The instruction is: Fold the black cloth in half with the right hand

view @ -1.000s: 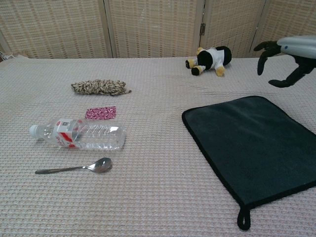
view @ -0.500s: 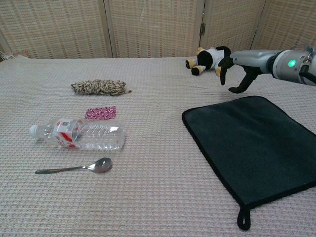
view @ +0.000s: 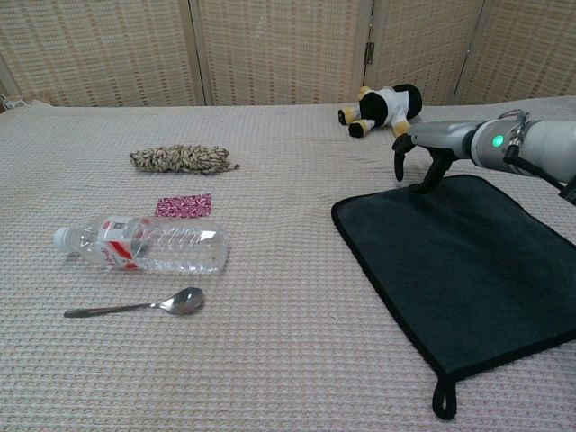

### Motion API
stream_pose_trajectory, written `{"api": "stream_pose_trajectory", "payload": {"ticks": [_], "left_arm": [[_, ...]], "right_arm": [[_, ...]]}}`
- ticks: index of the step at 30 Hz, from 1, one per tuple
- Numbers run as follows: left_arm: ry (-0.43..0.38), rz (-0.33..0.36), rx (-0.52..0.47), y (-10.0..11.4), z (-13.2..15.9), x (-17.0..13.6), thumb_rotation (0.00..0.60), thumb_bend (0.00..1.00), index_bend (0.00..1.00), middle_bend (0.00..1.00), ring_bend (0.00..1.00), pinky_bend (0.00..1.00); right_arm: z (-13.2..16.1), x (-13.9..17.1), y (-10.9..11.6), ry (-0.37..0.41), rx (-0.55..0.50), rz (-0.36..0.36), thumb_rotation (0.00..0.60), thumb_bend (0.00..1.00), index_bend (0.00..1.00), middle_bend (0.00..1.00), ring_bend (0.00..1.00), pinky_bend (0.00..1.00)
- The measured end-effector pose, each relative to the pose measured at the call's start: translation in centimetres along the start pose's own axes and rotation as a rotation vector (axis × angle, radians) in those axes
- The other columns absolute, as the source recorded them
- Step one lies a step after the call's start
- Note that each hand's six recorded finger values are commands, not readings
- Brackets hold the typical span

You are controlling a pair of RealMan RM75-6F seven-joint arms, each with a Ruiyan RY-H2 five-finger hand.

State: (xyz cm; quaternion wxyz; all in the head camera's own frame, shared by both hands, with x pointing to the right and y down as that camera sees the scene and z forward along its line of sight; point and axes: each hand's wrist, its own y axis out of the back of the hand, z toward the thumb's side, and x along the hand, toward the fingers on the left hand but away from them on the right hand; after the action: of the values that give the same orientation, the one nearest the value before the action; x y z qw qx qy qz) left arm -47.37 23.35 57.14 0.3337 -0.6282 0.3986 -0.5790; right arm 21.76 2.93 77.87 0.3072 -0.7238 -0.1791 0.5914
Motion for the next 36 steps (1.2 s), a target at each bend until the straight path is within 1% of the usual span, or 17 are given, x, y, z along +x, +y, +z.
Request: {"api": "stream_pose_trajectory", "payload": {"ticks": [4, 12, 15, 20, 22, 25, 32, 36], "left_arm": [[0.003, 0.002, 0.000, 0.1, -0.1, -0.1, 0.600, 0.71, 0.01, 0.04, 0.00, 0.00], [0.010, 0.007, -0.001, 0.3, -0.3, -0.1, 0.600, 0.71, 0.01, 0.04, 0.00, 0.00], [0.008, 0.007, -0.002, 0.3, -0.3, -0.2, 0.600, 0.71, 0.01, 0.04, 0.00, 0.00], [0.008, 0.007, -0.001, 0.3, -0.3, -0.1, 0.600, 0.71, 0.01, 0.04, 0.00, 0.00], [0.007, 0.006, -0.001, 0.3, -0.3, -0.1, 0.600, 0.71, 0.01, 0.04, 0.00, 0.00], [0.005, 0.007, -0.002, 0.3, -0.3, -0.2, 0.600, 0.71, 0.00, 0.04, 0.00, 0.00], [0.005, 0.009, -0.003, 0.4, -0.3, -0.2, 0.600, 0.71, 0.00, 0.04, 0.00, 0.00], [0.004, 0.009, -0.004, 0.4, -0.3, -0.2, 0.600, 0.71, 0.00, 0.04, 0.00, 0.00]], "right_arm": [[0.4, -0.5, -0.4, 0.003, -0.015, 0.018, 0.600, 0.46, 0.45, 0.10, 0.07, 0.00], [0.6, -0.9, -1.1, 0.003, 0.000, 0.040, 0.600, 0.46, 0.46, 0.11, 0.08, 0.00], [0.7, -1.0, -1.3, 0.003, -0.006, 0.040, 0.600, 0.46, 0.50, 0.13, 0.10, 0.00], [0.9, -1.0, -1.1, 0.011, -0.006, 0.023, 0.600, 0.46, 0.63, 0.21, 0.13, 0.00], [0.9, -0.9, -1.1, 0.014, -0.007, 0.017, 0.600, 0.46, 0.66, 0.23, 0.14, 0.00], [0.8, -0.7, -0.9, 0.019, -0.004, 0.006, 0.600, 0.46, 0.68, 0.24, 0.14, 0.00], [0.8, 0.8, -0.8, 0.056, 0.004, -0.026, 0.600, 0.46, 0.69, 0.25, 0.15, 0.00], [0.6, 2.9, -1.2, 0.099, 0.032, -0.043, 0.600, 0.46, 0.70, 0.26, 0.15, 0.00]]}}
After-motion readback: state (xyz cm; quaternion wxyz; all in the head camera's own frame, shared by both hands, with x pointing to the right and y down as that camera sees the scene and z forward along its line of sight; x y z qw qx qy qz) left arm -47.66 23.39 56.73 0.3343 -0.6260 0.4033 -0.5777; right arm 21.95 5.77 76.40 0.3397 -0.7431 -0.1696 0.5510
